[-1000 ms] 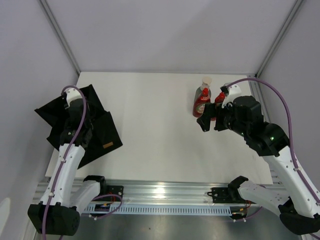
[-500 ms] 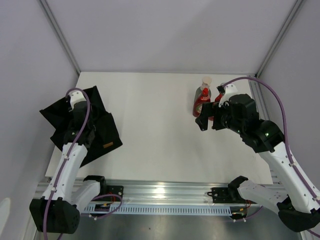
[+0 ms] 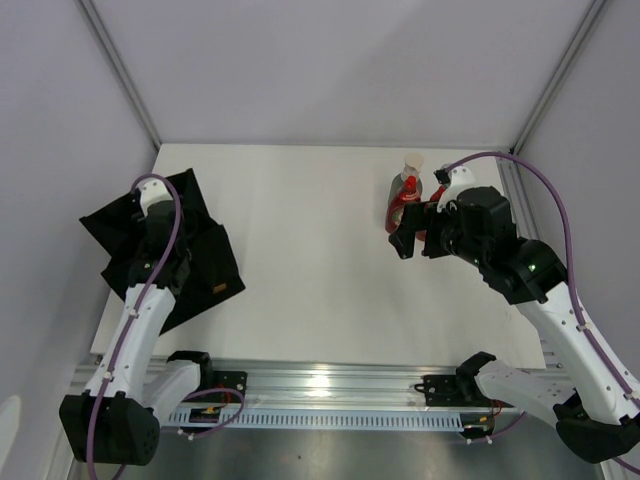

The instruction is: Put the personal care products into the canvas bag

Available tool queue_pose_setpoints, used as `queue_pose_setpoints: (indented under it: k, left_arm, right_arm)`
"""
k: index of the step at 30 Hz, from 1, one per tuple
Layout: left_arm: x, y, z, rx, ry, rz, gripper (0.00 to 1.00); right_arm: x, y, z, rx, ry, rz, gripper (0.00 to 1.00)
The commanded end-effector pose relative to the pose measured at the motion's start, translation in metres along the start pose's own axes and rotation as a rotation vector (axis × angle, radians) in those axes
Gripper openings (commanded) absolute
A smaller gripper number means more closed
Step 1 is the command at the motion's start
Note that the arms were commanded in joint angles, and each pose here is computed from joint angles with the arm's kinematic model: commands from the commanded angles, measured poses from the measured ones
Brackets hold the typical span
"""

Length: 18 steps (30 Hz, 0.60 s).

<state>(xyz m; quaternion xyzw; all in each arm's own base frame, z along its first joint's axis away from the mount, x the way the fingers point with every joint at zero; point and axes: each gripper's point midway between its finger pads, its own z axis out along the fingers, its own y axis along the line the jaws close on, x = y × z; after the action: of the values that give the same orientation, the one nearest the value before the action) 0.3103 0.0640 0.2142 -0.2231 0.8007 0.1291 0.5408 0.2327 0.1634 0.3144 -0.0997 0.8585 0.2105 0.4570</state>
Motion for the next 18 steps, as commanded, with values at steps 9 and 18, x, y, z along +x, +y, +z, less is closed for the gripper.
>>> queue_pose_setpoints:
  k: [9, 18]
  left_arm:
    - [-0.07, -0.015, -0.043, 0.125, -0.061, -0.112, 0.78]
    - [-0.125, -0.038, -0.101, 0.314, -0.062, -0.267, 0.99]
  right_arm:
    - [-0.025, 0.01, -0.005, -0.039, -0.07, 0.021, 0.99]
    - [-0.082, -0.022, 0.009, 0.149, -0.164, 0.055, 0.99]
